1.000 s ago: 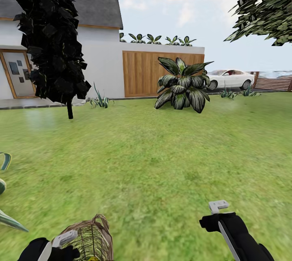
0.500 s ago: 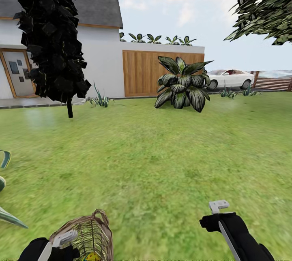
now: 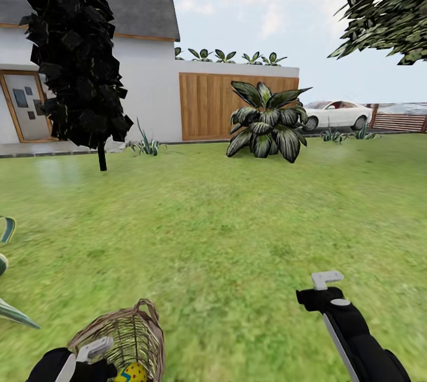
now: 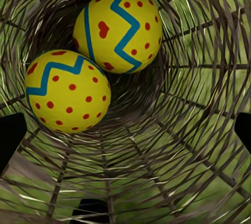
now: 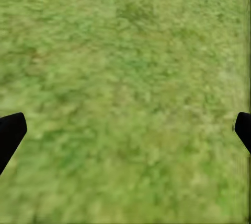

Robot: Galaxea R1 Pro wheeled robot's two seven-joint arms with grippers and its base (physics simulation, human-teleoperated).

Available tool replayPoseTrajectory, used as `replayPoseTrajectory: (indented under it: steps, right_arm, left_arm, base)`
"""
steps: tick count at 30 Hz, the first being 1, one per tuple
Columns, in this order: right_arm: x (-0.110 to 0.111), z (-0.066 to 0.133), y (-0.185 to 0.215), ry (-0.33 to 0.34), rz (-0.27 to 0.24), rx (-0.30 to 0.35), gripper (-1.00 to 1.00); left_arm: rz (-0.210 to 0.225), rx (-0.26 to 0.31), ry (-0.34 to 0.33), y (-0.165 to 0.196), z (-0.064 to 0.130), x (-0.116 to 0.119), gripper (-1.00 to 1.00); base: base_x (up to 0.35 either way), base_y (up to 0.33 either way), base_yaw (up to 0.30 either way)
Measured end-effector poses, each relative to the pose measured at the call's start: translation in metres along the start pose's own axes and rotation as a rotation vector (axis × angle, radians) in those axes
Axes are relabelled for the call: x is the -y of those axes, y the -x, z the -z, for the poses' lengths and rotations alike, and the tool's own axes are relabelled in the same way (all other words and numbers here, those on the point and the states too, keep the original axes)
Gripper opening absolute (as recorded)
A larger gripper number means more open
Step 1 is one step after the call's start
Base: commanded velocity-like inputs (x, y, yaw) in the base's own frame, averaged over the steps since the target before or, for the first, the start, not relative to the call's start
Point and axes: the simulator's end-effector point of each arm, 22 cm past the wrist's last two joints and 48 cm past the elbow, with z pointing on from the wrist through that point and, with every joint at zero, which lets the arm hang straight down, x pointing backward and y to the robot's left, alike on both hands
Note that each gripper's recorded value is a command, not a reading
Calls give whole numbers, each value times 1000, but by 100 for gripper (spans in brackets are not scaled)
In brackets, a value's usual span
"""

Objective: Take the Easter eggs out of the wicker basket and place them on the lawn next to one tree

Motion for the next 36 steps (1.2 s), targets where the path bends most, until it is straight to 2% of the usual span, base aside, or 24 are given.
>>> replayPoseTrajectory:
  steps: [9,14,18,22,29,36]
  right_arm:
    - [-4,-4,-4,-9,1,48,100]
    - [-5,-10,-18,-8,11,37,100]
    - [-15,-13,-25,5,28,44,100]
    - [-19,-16,-35,15,19,40,100]
    - [-34,-21,-51,68,19,34,100]
    - [-39,-30,-63,78,26,8,100]
  left_arm:
    - [0,-2,-2,-11,-18,-4,100]
    - [0,-2,-2,-17,-27,-6,100]
    - [0,0,-2,-20,-35,-10,100]
    - [-2,13,-4,-20,-39,-12,100]
    - [-2,29,5,-20,-48,-25,100]
    - [-1,5,15,-27,-57,-30,100]
  base:
    - [0,0,0]
    - [0,0,0]
    - [0,0,0]
    - [0,0,0]
    - [0,0,0]
    - [0,0,0]
